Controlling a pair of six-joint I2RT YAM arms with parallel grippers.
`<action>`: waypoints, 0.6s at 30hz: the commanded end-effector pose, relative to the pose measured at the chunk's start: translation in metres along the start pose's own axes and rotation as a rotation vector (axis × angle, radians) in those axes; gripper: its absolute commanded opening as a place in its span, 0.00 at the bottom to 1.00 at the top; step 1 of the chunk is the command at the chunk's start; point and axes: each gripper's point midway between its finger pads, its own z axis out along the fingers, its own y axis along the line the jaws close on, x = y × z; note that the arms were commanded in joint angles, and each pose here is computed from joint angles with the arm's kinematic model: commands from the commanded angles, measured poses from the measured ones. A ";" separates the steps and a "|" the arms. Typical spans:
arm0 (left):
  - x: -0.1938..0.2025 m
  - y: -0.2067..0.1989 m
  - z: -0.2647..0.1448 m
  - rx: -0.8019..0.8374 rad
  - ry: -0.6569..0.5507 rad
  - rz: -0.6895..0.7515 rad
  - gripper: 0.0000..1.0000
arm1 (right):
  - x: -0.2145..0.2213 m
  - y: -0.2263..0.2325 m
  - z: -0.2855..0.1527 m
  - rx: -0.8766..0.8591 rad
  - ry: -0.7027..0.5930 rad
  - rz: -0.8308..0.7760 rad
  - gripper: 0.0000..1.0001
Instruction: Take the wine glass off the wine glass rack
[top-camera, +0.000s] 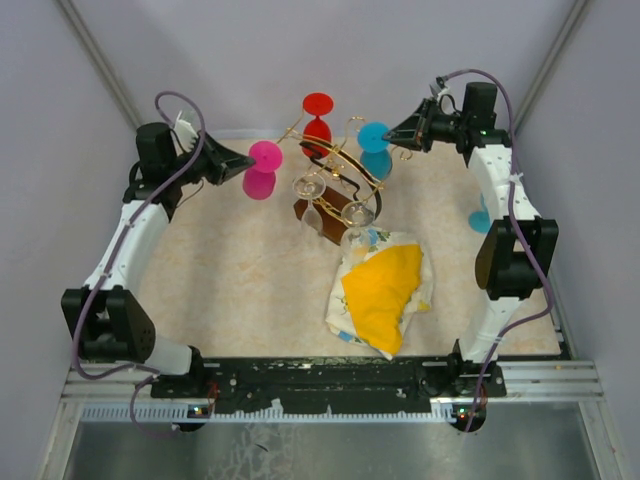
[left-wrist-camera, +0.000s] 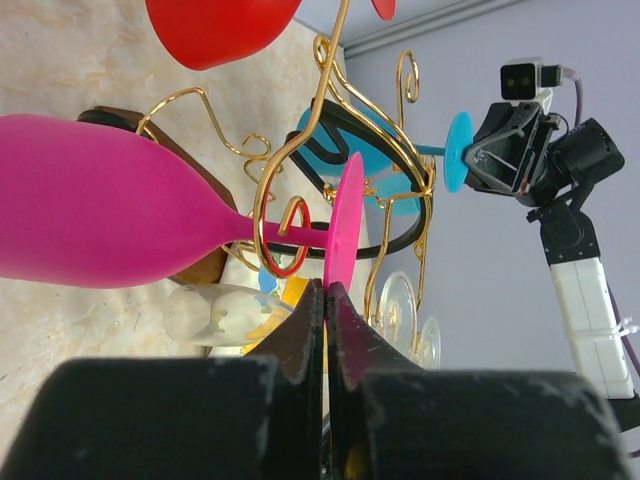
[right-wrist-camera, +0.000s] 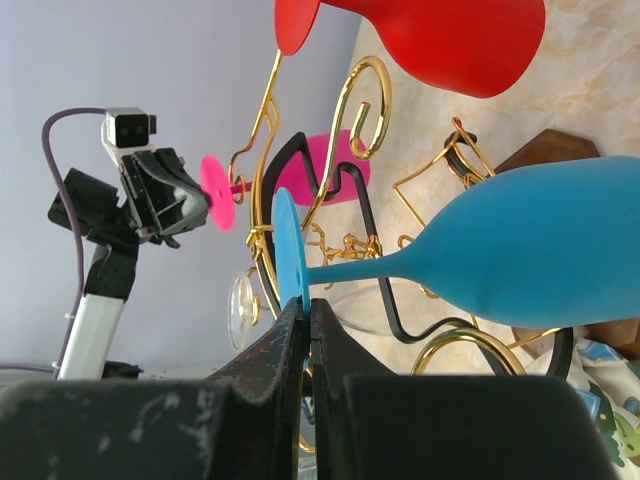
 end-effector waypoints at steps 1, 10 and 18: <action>-0.006 -0.005 -0.022 0.010 -0.042 0.029 0.00 | -0.003 0.039 -0.016 -0.054 -0.030 -0.093 0.05; -0.018 0.008 -0.039 -0.011 -0.079 0.006 0.00 | -0.004 0.044 -0.017 -0.061 -0.033 -0.097 0.05; -0.041 0.003 -0.028 0.015 -0.111 0.011 0.00 | -0.005 0.048 -0.018 -0.068 -0.030 -0.099 0.05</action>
